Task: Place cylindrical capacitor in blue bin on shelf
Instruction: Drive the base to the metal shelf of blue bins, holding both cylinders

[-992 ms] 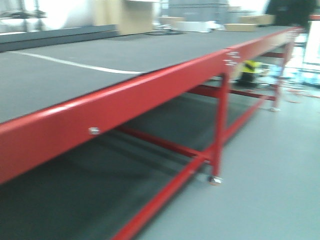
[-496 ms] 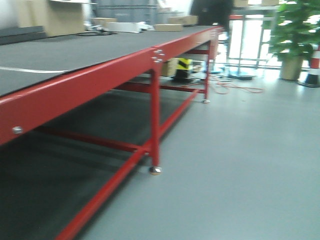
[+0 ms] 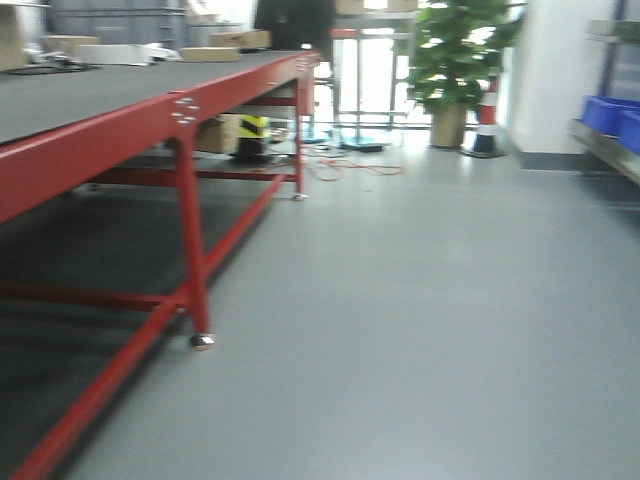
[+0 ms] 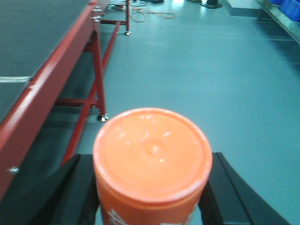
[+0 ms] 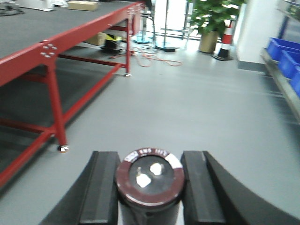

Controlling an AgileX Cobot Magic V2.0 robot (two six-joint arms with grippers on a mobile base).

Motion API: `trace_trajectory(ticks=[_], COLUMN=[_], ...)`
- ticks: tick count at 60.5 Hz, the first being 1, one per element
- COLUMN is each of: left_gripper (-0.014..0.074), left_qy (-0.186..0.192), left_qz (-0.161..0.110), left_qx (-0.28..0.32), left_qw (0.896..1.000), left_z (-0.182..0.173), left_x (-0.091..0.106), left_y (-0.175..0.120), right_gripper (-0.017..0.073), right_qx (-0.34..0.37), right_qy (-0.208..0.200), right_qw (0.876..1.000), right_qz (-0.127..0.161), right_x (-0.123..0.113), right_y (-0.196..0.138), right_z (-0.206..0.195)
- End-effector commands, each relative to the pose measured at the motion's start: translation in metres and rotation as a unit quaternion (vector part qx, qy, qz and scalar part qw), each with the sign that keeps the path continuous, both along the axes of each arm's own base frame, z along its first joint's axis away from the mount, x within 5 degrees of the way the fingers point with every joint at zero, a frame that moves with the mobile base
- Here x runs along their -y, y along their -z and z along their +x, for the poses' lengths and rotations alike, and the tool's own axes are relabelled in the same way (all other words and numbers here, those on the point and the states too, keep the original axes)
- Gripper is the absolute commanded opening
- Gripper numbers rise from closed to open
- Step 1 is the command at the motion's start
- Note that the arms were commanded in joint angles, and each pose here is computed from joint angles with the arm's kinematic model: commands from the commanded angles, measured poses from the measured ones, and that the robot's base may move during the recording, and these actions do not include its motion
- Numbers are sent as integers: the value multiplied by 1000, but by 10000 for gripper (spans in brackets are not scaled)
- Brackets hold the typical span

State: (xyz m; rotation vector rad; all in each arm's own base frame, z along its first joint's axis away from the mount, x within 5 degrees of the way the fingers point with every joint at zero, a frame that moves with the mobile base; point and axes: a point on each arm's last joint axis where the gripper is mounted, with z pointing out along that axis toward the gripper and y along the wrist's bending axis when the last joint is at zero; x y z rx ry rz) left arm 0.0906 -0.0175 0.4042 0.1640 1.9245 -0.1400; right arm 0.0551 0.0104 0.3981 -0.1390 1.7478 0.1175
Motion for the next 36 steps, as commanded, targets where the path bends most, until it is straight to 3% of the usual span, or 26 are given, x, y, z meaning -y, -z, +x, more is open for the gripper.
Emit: trace_trajectory(ticks=[1,36], left_gripper=[-111,-111], left_qy=[4,4], left_qz=[-4,-4], left_qx=[13,13], left_qw=[1000,1000], left_z=[0,0], left_x=[1,1], left_y=[-2,-2], right_gripper=[-162,-162], right_qx=[18,18], right_qy=[2,2], right_qw=[1000,1000], right_qz=[-2,-2], right_x=[1,1], right_y=[-5,-5], right_z=[-1,-1])
